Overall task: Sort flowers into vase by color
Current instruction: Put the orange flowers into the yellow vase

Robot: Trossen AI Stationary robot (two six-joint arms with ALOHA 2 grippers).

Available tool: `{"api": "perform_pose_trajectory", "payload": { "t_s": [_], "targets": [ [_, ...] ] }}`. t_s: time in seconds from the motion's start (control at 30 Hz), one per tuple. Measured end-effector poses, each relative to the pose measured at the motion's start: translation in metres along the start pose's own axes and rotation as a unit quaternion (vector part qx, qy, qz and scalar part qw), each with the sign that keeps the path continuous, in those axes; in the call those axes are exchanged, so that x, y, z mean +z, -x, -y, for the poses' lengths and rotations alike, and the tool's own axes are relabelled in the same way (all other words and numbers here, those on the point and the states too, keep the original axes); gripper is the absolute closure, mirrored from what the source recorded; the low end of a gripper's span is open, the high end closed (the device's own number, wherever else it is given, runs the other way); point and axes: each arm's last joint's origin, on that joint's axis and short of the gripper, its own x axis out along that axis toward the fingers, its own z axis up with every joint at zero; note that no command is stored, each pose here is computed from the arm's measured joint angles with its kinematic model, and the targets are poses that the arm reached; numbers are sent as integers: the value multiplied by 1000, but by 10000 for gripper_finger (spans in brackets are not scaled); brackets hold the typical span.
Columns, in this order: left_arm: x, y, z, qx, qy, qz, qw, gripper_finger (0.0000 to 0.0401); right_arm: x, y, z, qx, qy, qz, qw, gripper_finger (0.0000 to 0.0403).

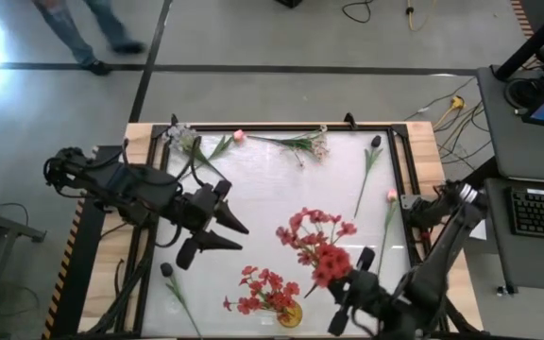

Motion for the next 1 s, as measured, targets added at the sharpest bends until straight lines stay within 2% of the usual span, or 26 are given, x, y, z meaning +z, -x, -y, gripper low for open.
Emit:
{"api": "perform_pose_trajectory", "payload": {
  "t_s": [0.37,0.53,0.7,1.0],
  "targets": [
    [-8,-12,2,27,24,-17,999,244,-49,-11,-21,-14,-31,2,999,390],
    [-7,-18,3,30,24,-4,999,244,-62,-15,-24,-22,-21,8,1000,390],
    [-7,-22,3,29,21,0,999,244,-66,-17,-25,-24,-39,8,999,390],
    [-5,-22,3,24,14,12,1000,244,-74,-21,-27,-20,-31,-7,999,390]
  ]
}}
